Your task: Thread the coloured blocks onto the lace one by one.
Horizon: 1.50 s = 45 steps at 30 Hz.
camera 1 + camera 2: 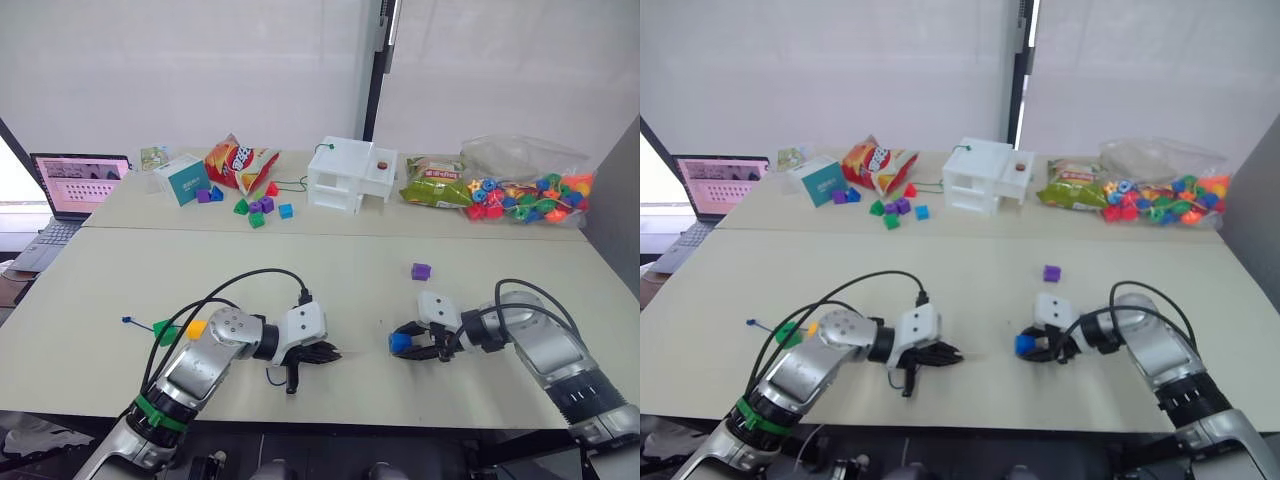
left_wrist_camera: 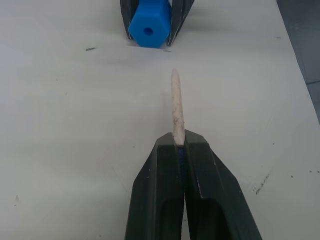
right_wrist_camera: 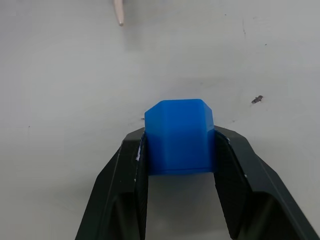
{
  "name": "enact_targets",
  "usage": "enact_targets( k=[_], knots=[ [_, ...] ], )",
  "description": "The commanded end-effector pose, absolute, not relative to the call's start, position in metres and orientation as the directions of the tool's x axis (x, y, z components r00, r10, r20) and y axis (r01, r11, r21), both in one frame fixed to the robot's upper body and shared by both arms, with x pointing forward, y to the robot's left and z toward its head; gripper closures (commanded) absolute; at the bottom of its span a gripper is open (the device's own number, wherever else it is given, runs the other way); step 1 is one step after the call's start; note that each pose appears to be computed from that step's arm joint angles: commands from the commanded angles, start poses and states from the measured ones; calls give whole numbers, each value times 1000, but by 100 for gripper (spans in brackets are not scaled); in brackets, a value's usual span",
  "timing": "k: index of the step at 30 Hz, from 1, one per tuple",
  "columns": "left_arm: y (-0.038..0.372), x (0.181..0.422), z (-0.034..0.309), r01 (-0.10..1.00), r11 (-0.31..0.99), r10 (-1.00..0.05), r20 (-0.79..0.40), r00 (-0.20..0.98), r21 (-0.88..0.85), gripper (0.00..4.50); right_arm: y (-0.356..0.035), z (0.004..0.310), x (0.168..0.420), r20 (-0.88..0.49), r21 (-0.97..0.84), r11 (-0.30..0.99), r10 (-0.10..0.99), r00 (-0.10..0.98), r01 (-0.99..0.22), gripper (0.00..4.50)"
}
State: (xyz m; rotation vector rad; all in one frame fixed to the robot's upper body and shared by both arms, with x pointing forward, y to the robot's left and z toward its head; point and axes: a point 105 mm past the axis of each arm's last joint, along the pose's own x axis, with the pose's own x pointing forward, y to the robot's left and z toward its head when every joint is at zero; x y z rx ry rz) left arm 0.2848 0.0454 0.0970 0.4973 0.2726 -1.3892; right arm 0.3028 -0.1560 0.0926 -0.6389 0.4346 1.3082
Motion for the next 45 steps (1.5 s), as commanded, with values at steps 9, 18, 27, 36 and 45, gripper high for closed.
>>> enact_targets(
  k=[9, 18, 27, 36, 45],
  knots=[
    [32, 286, 102, 976, 53, -879, -453, 146, 210, 450, -140, 88, 284, -632, -151, 126, 751, 194, -980, 319],
    [20, 288, 101, 978, 28, -884, -451, 121, 208, 450, -136, 92, 282, -632, -149, 116, 752, 184, -982, 319],
    [20, 288, 99, 977, 27, -880, -459, 124, 212, 450, -136, 93, 280, -634, -144, 115, 752, 181, -983, 319],
    [6, 279, 101, 977, -28, -893, -445, 71, 212, 450, -132, 94, 277, -630, -142, 117, 755, 181, -983, 319],
    [-24, 271, 108, 968, -101, -906, -424, 6, 230, 450, -132, 93, 277, -634, -141, 125, 750, 187, -982, 319]
  ],
)
